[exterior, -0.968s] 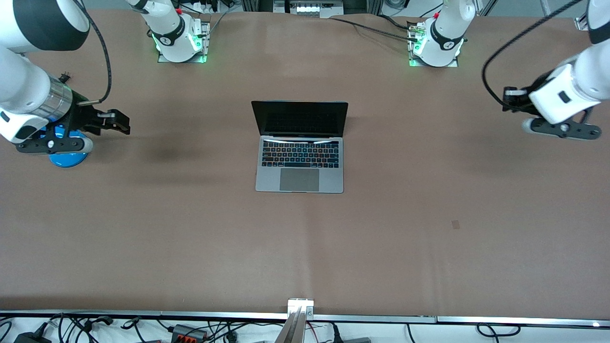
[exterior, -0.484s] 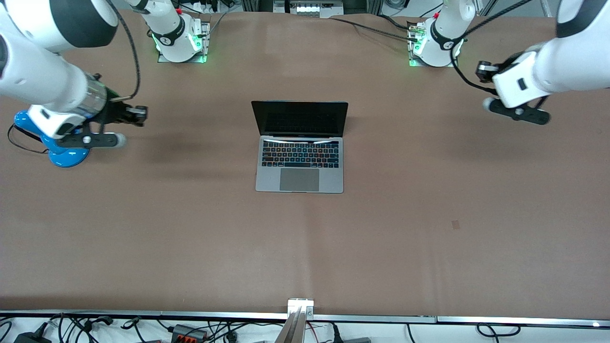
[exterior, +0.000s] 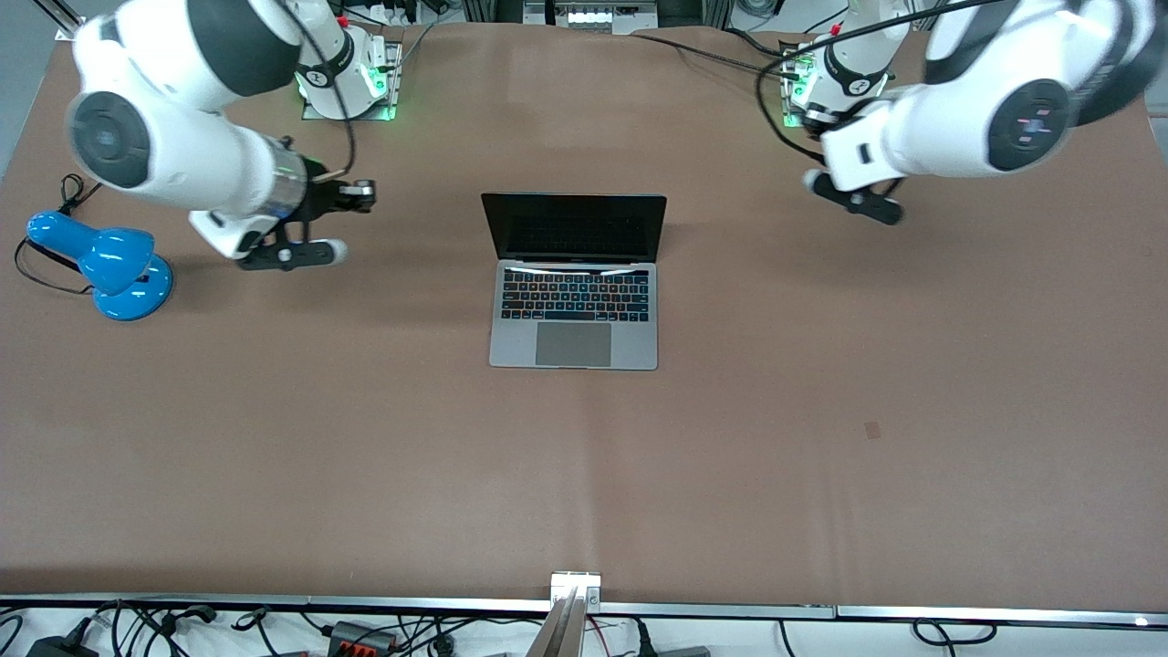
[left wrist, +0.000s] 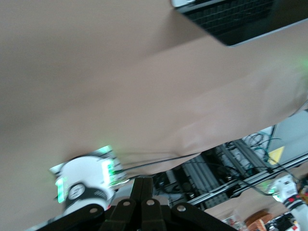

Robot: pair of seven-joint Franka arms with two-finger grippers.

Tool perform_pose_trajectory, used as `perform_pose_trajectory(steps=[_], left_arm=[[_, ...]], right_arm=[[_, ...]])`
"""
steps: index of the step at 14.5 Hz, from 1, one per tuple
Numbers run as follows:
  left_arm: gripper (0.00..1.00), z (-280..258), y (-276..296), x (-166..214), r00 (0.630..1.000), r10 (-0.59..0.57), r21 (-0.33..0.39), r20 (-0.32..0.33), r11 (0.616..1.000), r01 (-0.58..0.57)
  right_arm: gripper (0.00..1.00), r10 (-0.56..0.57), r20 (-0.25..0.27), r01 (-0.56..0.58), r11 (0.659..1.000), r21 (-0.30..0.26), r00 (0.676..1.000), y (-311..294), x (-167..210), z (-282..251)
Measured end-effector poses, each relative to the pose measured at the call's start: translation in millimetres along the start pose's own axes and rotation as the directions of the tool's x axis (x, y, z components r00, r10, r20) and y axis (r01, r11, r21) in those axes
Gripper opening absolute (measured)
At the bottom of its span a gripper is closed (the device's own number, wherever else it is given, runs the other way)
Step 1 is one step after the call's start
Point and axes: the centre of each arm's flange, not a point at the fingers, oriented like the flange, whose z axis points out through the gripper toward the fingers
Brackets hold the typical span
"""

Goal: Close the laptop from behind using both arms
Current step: 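Move the right gripper and the left gripper toward the laptop screen's back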

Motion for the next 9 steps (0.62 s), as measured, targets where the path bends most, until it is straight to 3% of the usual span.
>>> perform_pose_trajectory(steps=[4, 9], left_arm=[[0.01, 52, 29, 9, 0.998, 0.016, -0.072, -0.058, 0.997, -0.021], [0.01, 134, 70, 18, 0.992, -0.001, -0.101, -0.127, 0.995, -0.012]], right_arm=[[0.01, 0.014, 0.061, -0.014, 1.0, 0.004, 0.998, -35, -28, 47], [0.01, 0.065, 0.051, -0.065, 0.998, 0.009, 0.997, -67, -58, 100]])
